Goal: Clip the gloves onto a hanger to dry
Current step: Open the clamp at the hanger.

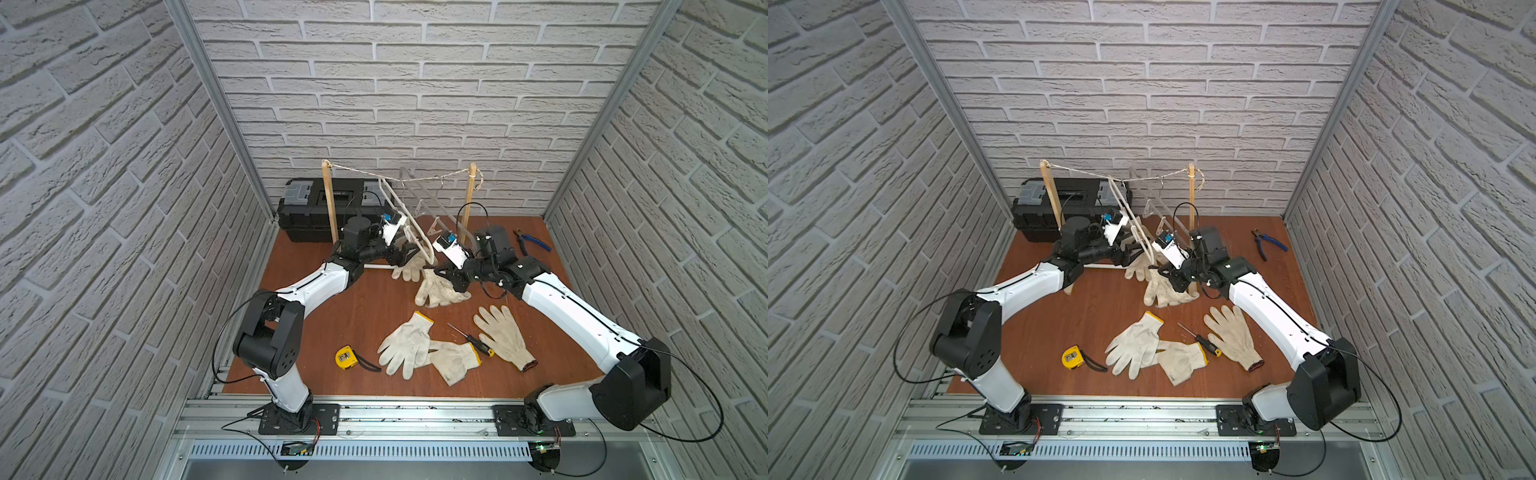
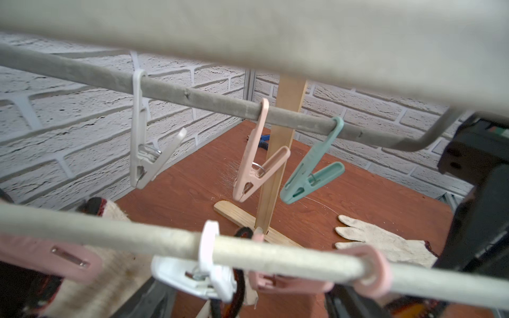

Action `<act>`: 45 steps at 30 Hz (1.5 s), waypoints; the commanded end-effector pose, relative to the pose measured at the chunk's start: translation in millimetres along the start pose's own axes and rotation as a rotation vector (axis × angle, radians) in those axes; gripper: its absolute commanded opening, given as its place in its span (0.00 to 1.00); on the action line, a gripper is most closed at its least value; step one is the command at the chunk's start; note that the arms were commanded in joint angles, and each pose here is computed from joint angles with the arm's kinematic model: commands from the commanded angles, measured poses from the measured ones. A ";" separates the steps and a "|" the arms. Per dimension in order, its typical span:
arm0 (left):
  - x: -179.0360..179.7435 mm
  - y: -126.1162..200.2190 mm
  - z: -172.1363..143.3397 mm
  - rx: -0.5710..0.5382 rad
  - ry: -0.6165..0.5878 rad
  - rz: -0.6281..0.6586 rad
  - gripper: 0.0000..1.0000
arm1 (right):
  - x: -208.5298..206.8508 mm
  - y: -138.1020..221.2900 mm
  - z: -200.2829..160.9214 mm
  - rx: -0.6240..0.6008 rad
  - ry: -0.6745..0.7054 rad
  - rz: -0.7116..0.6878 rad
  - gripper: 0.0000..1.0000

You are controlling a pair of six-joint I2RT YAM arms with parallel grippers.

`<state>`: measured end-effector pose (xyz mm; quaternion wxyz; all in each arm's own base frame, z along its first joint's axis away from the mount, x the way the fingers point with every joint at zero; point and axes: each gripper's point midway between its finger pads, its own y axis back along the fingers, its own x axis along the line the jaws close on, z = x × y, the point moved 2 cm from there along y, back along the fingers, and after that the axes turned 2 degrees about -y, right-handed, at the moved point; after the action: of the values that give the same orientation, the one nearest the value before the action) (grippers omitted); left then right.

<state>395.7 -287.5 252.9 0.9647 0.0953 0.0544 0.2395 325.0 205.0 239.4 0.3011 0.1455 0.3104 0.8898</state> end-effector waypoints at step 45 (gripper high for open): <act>-14.2 11.6 11.0 0.062 -0.111 -0.070 0.75 | 5.9 25.9 27.7 -0.067 0.042 -0.027 0.02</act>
<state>372.6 -283.3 255.9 0.9668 0.1491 0.0396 0.2036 325.7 204.7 253.7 0.3071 0.1340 0.3082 0.8904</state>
